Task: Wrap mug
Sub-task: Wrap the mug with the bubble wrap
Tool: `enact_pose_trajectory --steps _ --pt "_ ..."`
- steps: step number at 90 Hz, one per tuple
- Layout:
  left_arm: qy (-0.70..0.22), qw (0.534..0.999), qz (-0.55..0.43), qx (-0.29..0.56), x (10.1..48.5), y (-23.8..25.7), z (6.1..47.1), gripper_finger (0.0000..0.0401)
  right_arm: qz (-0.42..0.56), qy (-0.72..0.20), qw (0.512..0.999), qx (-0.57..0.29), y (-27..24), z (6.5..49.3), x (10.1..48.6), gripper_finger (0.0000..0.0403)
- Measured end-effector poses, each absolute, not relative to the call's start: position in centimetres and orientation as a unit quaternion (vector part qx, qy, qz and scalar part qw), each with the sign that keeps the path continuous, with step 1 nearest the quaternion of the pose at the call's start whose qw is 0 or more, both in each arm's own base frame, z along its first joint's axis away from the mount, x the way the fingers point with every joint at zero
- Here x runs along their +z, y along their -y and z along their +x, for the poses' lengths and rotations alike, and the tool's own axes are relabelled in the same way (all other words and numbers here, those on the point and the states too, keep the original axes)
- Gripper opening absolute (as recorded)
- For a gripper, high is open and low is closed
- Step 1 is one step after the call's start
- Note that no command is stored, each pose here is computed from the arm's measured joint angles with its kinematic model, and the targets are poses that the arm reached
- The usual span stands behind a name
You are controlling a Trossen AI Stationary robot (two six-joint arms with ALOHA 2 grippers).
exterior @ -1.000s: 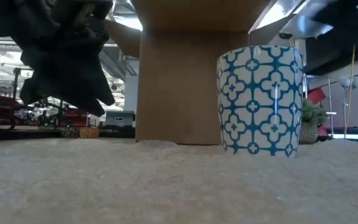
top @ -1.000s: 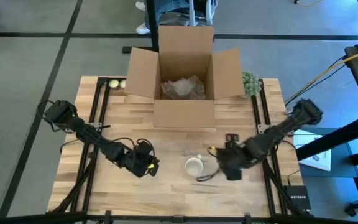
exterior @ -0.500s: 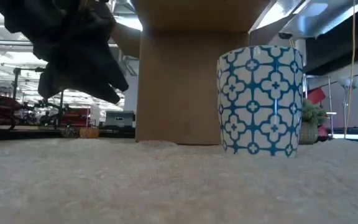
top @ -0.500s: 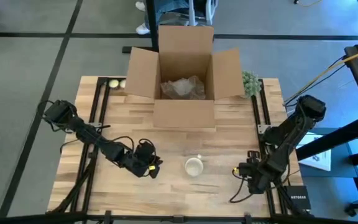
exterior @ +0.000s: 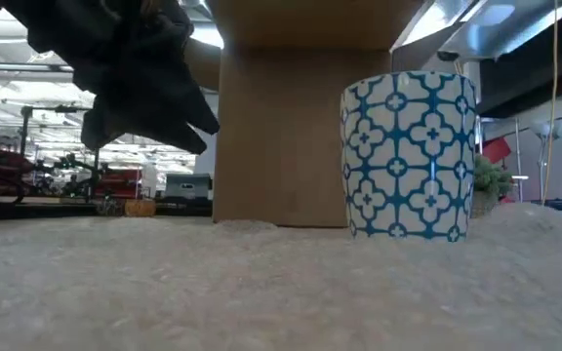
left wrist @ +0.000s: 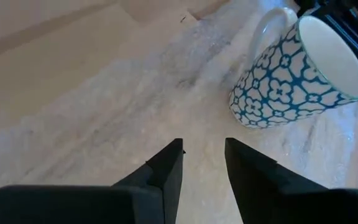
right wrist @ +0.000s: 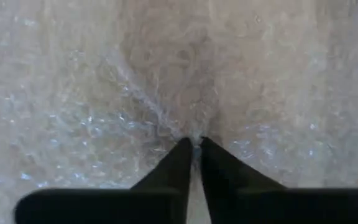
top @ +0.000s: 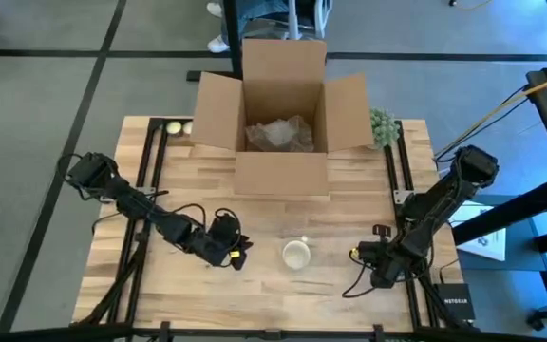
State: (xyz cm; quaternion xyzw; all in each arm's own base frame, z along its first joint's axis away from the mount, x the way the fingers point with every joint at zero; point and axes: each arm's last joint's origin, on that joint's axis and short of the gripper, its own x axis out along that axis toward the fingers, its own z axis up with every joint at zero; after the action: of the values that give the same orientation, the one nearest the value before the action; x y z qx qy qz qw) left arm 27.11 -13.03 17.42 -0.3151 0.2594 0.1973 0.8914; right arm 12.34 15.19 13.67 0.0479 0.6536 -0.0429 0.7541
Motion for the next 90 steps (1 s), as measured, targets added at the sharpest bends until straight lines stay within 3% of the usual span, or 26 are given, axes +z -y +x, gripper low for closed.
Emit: enact_pose_trajectory --steps 11,25,48,72,90 --pt "-0.260 0.893 -0.312 0.196 17.4 13.0 27.1 0.0104 0.035 -0.645 0.763 -0.025 -14.9 13.1 13.7 0.0053" --pt "-0.259 0.893 -0.313 0.195 17.4 13.1 27.1 0.0104 0.040 -0.624 0.780 -0.003 -14.7 14.3 13.8 0.0008" --pt "-0.246 0.895 -0.321 0.186 17.7 13.2 27.3 0.0104 -0.028 -0.596 0.802 0.023 -16.0 16.2 18.1 0.0002" --pt "-0.224 0.908 -0.312 0.168 18.2 13.3 27.7 0.0104 -0.123 -0.443 0.888 0.006 -17.1 19.6 24.0 0.0000" --pt "-0.223 0.909 -0.308 0.170 18.2 13.3 27.7 0.0104 -0.140 -0.313 0.939 0.022 -16.8 23.4 26.0 0.0000"
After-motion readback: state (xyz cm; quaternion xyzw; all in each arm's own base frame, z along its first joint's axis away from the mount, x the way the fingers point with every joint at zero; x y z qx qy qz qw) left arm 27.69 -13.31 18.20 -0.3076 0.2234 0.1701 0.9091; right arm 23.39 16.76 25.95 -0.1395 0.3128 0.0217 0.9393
